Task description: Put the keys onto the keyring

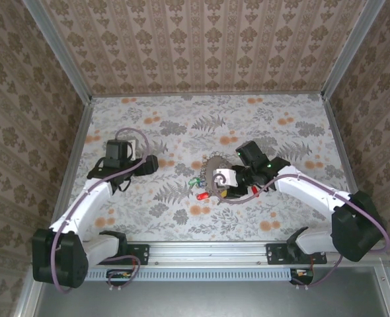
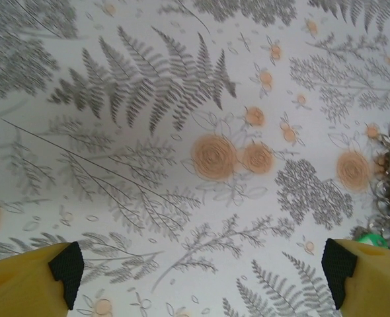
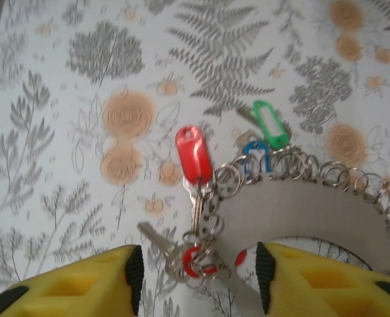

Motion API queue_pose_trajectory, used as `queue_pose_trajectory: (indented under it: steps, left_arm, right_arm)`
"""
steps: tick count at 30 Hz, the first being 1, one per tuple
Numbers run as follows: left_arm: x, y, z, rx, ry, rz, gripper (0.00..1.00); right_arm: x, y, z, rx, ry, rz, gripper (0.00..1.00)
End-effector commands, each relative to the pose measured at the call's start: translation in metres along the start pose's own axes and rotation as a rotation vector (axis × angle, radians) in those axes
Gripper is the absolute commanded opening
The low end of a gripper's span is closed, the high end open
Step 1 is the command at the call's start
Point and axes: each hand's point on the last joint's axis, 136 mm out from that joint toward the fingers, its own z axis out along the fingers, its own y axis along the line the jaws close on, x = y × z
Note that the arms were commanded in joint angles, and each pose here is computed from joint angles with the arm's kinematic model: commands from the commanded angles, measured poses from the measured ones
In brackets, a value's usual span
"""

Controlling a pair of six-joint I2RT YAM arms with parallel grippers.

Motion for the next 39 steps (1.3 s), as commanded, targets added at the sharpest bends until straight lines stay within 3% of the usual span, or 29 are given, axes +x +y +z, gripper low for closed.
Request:
queue_pose_trajectory:
  steps: [1,4,8,17,20,23,25,27,32,33,35,38,39]
  left_arm:
    - [0.003,-0.011,0.006,0.075,0.016,-0.035,0.94]
    - [0.013,-0.013,0.016,0.095,0.064,-0.076,0.94]
    - [0.021,-0.018,0.026,0.114,0.105,-0.087,0.91]
    - [0.029,-0.027,0.028,0.117,0.143,-0.060,0.89]
    - [0.029,-0.023,0.022,0.087,0.150,-0.053,0.89]
    - [0.029,-0.022,0.015,0.082,0.141,-0.051,0.89]
    - [0.031,-0.021,0.015,0.081,0.144,-0.053,0.89]
    - [0.032,-0.021,0.016,0.084,0.157,-0.058,0.89]
    - [0.040,-0.022,0.018,0.087,0.202,-0.076,0.89]
    - [0.041,-0.021,0.018,0.083,0.206,-0.085,0.89]
    - [0.043,-0.019,0.021,0.076,0.212,-0.111,0.89]
    - [0.045,-0.017,0.024,0.066,0.220,-0.156,0.90]
    - [0.044,-0.016,0.025,0.059,0.222,-0.171,0.90]
  right_arm:
    - [0.017,0.004,0.006,0.023,0.078,-0.216,0.46]
    - [0.015,-0.006,0.010,0.068,0.082,-0.262,0.40]
    - [0.024,-0.004,0.019,-0.021,0.165,-0.193,0.34]
    - [0.019,-0.009,0.032,0.008,0.230,0.007,0.32]
    - [-0.010,-0.035,0.016,0.146,0.134,0.230,0.33]
    - [-0.030,-0.072,-0.009,0.317,0.032,0.572,0.38]
    - [-0.030,-0.091,-0.015,0.394,0.024,0.854,0.30]
    - [-0.024,-0.098,-0.015,0.427,0.063,1.096,0.30]
    - [-0.019,-0.082,0.001,0.365,0.114,1.390,0.36]
    - [-0.017,-0.076,0.007,0.372,0.160,1.363,0.41]
    - [-0.012,-0.067,0.021,0.405,0.267,1.199,0.61]
    - [-0.007,-0.061,0.049,0.430,0.392,1.034,0.74]
    - [-0.007,-0.060,0.058,0.437,0.423,0.999,0.83]
